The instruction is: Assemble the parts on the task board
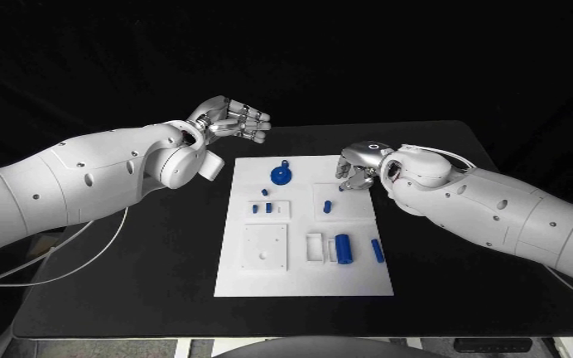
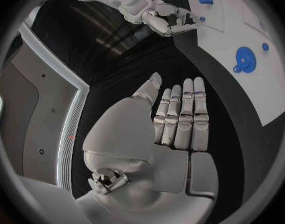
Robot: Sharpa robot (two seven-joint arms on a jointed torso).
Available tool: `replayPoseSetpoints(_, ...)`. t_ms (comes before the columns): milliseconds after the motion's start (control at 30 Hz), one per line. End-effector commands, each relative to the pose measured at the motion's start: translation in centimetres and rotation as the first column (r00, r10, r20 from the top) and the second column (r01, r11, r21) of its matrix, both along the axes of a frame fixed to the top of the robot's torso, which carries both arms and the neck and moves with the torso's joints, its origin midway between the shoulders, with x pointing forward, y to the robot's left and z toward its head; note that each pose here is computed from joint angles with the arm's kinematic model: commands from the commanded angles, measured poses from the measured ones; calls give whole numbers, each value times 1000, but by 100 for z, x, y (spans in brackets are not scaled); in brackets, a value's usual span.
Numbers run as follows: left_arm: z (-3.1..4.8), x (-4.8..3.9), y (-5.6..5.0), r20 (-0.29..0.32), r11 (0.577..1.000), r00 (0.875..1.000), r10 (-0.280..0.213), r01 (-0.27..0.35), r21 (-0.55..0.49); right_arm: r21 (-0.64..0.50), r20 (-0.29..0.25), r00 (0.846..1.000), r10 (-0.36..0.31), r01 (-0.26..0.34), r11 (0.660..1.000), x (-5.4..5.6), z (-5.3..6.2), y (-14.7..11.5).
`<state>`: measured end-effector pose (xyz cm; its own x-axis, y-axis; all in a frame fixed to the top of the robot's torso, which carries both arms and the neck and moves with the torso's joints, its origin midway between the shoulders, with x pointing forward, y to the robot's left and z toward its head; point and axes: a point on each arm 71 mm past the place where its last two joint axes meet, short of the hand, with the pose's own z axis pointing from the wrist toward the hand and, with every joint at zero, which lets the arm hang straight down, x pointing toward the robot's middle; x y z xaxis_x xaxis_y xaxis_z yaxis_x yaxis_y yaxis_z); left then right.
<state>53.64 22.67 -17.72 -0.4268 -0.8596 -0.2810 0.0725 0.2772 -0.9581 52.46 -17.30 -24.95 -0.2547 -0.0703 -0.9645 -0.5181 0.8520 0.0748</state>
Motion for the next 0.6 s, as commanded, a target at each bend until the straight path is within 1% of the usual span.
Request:
replayPoseSetpoints(33,24,-4,-33,13,1000,1000,-6,7,-26,-34,9,1000,-2,2,999,-7,-33,21)
replayPoseSetpoints(300,24,-12,-54,9,1000,1000,-12,12,-27,-45,-9,1000,4,-5,999,-44,-144,82)
replayPoseSetpoints(600,19,-16,-60,2,999,1000,-18,18,-27,-68,-17,1000,-7,6,998,-35,-233,62)
